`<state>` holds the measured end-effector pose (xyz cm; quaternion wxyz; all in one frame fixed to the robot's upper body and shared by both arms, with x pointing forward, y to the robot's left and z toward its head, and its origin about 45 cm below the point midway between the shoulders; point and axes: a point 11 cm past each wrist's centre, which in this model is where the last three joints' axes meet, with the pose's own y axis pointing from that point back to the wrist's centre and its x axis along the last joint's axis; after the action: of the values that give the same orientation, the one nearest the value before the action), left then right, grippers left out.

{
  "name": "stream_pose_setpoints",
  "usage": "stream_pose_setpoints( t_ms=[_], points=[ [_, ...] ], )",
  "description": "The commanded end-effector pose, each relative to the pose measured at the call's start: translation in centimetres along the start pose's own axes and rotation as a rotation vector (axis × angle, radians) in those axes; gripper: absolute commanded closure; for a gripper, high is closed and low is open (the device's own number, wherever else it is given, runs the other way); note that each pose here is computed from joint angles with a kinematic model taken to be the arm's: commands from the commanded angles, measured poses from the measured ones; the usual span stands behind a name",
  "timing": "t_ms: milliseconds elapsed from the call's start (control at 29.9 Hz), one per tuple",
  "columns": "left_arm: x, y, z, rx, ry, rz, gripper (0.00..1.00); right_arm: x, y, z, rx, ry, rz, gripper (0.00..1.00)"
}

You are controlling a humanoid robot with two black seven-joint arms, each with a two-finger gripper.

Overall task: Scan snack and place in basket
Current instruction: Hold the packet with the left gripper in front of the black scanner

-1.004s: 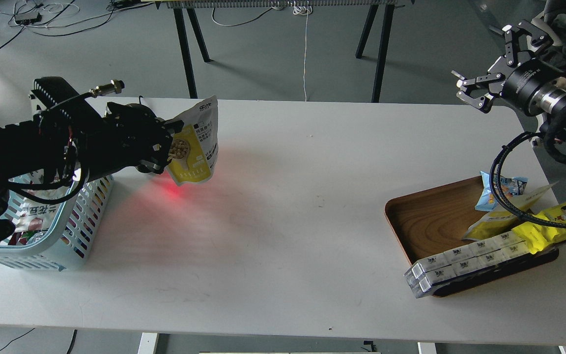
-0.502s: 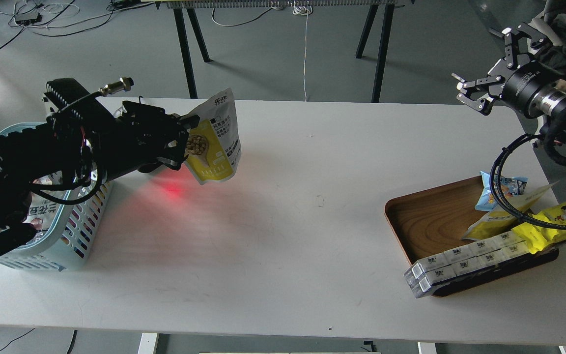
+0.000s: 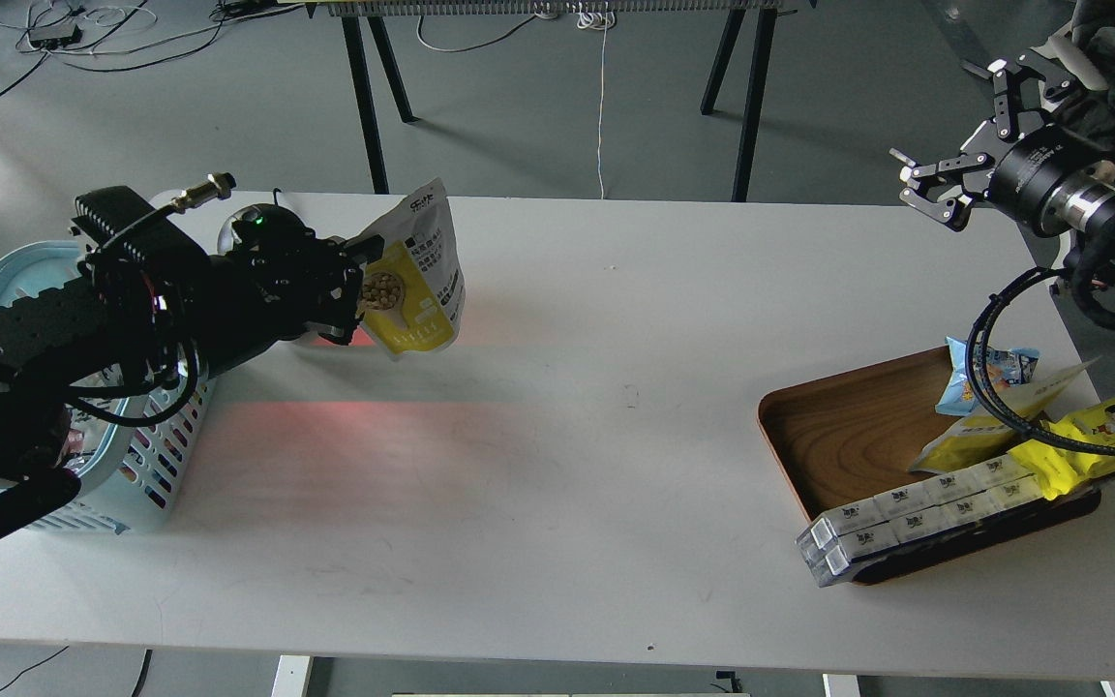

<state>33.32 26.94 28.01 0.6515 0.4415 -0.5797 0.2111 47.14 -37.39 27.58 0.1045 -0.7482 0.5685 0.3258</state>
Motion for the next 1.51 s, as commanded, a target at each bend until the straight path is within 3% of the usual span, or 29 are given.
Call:
stream_pose_setpoints(
  t_ms=[0, 602, 1472],
  points=[
    [-0.2, 0.1, 0.1, -0.002, 0.019, 0.03, 1.0, 0.0, 0.0, 0.0, 0.0, 0.0, 0.0, 0.03],
    [-1.1, 0.9, -1.5, 0.042, 0.009, 0.039, 1.0, 0.1, 0.0, 0.1, -0.001, 0.0, 0.001, 0.03],
    [-2.1, 3.4, -4.1, 0.059, -0.203, -0.148, 1.0, 0.1, 0.0, 0.2, -0.001, -0.002, 0.001, 0.03]
  ],
)
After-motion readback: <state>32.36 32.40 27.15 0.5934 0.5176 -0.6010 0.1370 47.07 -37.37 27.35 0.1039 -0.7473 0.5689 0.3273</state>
